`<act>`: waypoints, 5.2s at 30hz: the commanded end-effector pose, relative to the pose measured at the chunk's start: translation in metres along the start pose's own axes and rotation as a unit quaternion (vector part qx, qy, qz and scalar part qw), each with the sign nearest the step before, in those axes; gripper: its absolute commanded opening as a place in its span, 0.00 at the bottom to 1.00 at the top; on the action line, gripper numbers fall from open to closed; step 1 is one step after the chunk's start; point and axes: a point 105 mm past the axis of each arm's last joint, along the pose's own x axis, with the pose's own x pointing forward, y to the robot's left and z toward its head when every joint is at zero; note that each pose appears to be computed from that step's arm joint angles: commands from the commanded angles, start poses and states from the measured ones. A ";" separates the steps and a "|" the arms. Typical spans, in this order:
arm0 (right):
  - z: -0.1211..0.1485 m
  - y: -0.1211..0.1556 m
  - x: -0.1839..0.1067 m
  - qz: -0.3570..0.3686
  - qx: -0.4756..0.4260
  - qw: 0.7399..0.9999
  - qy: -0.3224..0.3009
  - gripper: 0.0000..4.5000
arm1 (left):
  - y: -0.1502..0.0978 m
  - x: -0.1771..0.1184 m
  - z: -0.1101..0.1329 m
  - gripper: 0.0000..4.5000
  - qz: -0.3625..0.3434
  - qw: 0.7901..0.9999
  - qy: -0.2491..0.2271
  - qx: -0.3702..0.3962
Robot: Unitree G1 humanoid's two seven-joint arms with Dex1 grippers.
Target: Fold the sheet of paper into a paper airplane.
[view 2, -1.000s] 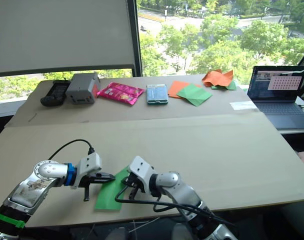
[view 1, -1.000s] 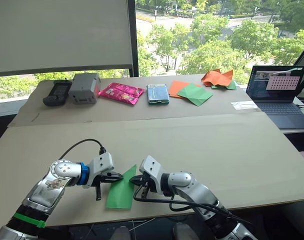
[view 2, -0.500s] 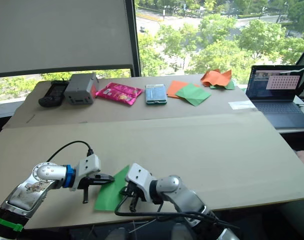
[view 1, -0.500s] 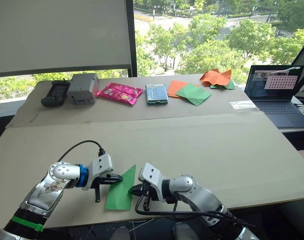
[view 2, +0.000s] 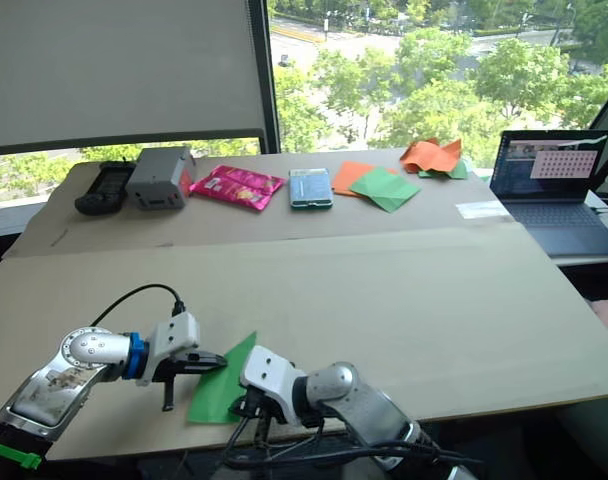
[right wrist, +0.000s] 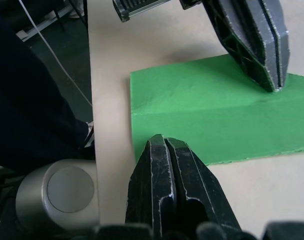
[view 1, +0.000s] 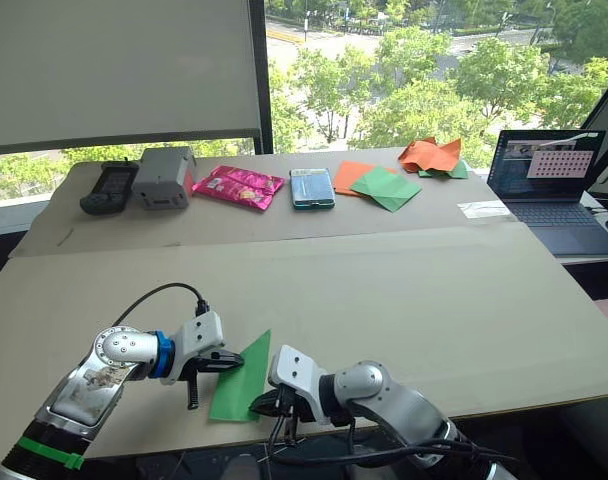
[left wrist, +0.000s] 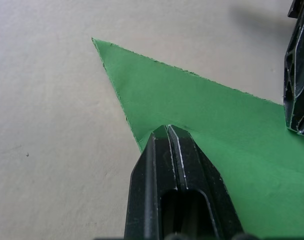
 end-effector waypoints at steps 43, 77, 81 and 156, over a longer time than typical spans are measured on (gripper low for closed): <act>0.041 -0.050 -0.102 -0.196 -0.033 0.975 -0.095 0.00 | 0.047 -0.018 0.068 0.87 -0.137 0.870 -0.030 0.473; 0.060 -0.085 -0.136 -0.313 -0.061 0.941 -0.111 0.00 | 0.047 -0.014 0.054 0.01 0.066 0.990 0.018 0.122; 0.058 -0.081 -0.126 -0.290 -0.087 0.948 -0.093 0.00 | 0.046 -0.007 0.046 0.01 0.108 0.990 0.071 0.063; 0.022 -0.057 -0.066 -0.130 -0.286 0.948 -0.047 0.01 | 0.047 -0.003 0.025 0.00 -0.011 0.996 -0.080 -0.036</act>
